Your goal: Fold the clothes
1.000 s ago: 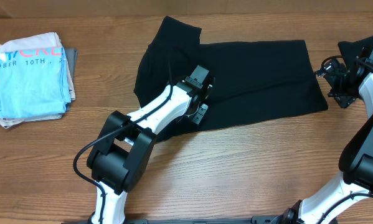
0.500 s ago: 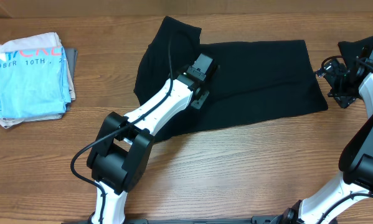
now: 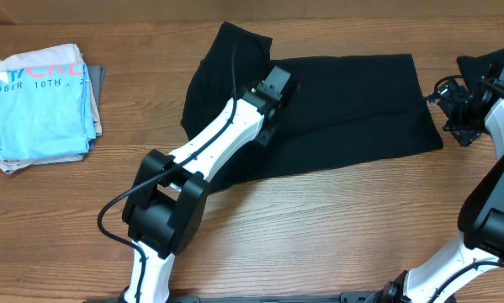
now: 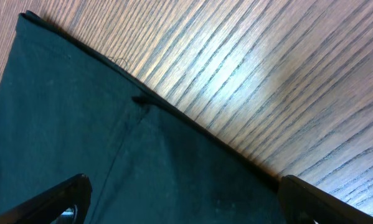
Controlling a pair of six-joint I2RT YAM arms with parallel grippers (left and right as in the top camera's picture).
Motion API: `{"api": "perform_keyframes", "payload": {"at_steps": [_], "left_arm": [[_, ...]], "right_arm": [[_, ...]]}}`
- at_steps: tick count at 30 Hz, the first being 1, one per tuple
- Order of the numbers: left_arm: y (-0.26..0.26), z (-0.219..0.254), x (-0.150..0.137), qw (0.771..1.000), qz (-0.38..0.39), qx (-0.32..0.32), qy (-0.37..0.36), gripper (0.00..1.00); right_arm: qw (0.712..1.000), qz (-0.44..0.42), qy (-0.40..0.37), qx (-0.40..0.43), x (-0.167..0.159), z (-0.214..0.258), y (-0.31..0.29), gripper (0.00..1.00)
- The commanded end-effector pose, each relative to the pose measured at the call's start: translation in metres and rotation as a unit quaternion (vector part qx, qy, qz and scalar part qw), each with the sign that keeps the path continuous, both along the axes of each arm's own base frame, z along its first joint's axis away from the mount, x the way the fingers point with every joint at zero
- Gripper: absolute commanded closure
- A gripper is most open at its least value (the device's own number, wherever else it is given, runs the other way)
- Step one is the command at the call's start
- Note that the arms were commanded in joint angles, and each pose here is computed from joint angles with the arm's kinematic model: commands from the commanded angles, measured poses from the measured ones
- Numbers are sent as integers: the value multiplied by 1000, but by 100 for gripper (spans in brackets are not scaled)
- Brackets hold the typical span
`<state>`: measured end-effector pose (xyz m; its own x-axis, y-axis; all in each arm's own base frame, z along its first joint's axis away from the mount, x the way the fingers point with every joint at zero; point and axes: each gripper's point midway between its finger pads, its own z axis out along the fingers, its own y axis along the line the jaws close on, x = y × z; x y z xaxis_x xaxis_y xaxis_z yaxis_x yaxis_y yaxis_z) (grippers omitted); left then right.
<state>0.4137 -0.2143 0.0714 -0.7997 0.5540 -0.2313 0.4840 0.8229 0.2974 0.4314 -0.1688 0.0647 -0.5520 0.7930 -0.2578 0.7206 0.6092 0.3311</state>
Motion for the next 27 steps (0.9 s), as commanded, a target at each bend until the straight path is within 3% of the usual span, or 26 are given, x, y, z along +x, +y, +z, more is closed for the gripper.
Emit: {"api": "perform_keyframes", "payload": {"at_steps": [1,5,8,17,23,27], "left_arm": [[-19,41,1,999,-19,-50,-4,54],[-28,37,-22,994,-62,-72,56,18],[-26,17,-36,991,-71,-62,93,7],[-25,-24,-36,992,-53,-60,99,30],[-23,-34,-37,992,-47,-60,99,32],[-20,-41,-34,994,-40,-53,87,44]], "right_arm": [[999,2,-27,-17,7,24,-4,0],[999,2,-27,-17,7,24,-4,0],[999,3,-27,-17,8,24,-4,0],[999,2,-27,-17,8,24,-4,0],[999,2,-27,-17,7,24,-4,0],[999,2,-27,-17,7,24,-4,0]]}}
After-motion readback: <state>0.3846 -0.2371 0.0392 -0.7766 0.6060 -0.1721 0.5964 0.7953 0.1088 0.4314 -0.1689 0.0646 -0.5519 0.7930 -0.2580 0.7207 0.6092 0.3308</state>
